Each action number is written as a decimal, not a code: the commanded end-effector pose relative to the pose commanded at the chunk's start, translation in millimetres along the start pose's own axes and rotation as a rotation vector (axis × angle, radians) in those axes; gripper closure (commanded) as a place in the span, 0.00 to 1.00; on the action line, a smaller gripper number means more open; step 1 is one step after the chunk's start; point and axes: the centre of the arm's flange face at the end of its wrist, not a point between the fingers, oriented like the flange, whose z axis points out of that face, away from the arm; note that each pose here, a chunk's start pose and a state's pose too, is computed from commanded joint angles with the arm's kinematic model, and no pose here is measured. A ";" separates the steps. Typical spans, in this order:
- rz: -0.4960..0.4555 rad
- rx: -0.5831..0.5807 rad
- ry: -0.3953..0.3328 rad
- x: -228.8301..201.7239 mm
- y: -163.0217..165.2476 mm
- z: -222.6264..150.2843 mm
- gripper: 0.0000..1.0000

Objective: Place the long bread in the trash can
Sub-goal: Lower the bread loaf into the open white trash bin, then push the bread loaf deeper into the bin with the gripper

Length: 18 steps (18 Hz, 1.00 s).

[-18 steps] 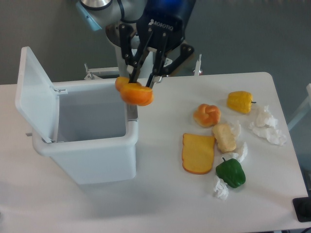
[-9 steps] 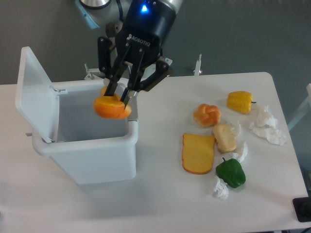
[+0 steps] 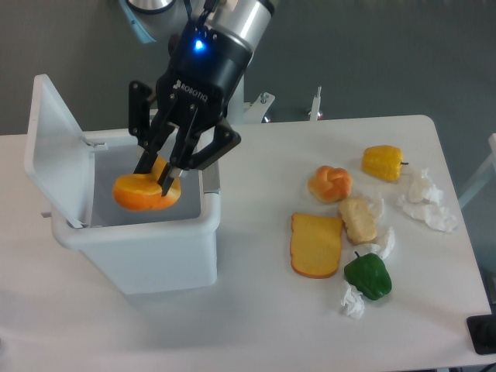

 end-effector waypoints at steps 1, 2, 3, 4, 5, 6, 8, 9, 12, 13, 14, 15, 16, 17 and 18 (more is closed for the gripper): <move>0.012 -0.005 0.007 1.5 3.3 3.5 0.66; 0.028 -0.008 0.011 2.8 5.8 5.4 0.66; 0.039 -0.009 0.015 3.6 8.5 6.7 0.66; 0.049 -0.010 0.024 7.9 7.2 10.0 0.66; 0.051 -0.011 0.029 9.6 7.5 12.7 0.66; 0.053 -0.014 0.033 10.5 10.4 15.1 0.66; 0.066 -0.011 0.042 15.3 8.6 15.7 0.66; 0.067 -0.006 0.047 17.0 7.3 15.4 0.66; 0.071 -0.002 0.048 18.3 6.5 14.2 0.66; 0.069 -0.002 0.050 18.5 7.7 15.0 0.66; 0.066 -0.005 0.056 20.0 9.2 17.3 0.66; 0.066 -0.005 0.056 20.6 9.9 17.3 0.66; 0.064 -0.005 0.059 20.9 11.0 18.1 0.66; 0.066 0.003 0.065 22.1 9.8 17.3 0.66; 0.064 0.008 0.070 22.6 9.3 17.2 0.66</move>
